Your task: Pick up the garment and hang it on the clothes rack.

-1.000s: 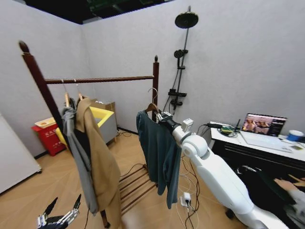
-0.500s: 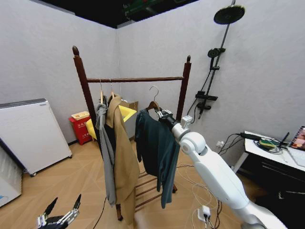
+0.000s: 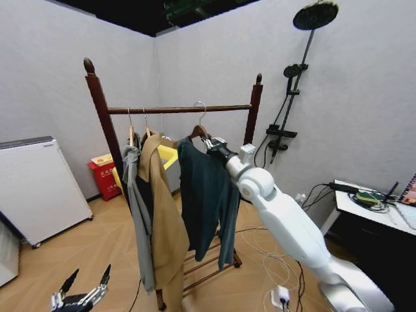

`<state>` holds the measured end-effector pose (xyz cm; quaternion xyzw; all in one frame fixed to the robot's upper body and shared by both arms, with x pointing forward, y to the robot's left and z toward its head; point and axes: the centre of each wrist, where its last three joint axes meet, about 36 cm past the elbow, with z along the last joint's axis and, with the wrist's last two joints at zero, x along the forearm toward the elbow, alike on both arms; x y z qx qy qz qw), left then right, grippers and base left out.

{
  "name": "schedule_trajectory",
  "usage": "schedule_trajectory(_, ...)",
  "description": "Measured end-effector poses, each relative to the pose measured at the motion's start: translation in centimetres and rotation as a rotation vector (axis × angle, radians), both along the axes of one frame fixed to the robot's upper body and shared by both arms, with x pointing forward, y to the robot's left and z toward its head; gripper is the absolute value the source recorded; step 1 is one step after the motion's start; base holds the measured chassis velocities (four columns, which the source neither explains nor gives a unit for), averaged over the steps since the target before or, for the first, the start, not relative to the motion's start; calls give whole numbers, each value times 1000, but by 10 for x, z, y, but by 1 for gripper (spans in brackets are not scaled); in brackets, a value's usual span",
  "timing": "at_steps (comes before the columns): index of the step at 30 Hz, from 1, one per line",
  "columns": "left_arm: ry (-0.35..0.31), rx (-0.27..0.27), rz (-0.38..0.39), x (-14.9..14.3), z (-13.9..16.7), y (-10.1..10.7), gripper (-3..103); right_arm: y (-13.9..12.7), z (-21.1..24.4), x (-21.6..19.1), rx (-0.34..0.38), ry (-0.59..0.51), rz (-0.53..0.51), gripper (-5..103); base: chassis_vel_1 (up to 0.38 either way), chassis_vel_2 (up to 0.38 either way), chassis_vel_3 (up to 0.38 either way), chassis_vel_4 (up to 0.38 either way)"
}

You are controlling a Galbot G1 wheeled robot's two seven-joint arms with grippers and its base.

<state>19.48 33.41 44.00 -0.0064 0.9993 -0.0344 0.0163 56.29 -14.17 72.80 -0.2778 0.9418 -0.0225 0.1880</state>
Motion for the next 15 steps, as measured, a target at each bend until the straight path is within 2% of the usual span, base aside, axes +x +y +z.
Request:
schedule_trajectory(2,0,0,1,0,0,0,100,5,2,5,-4,2,-1,10,0,0,0,0)
schedule_trajectory(3,0,0,0,0,0,0,100,19,6,18,-10,11,-5,10,0,0,0,0)
schedule_trajectory(7,0,0,0,0,0,0,100,38,16,40,-19,49,-36,10,0,0,0,0)
schedule_trajectory(15,0,0,0,0,0,0,100,47,32,66,-43,64,-84,10,0,0,0,0)
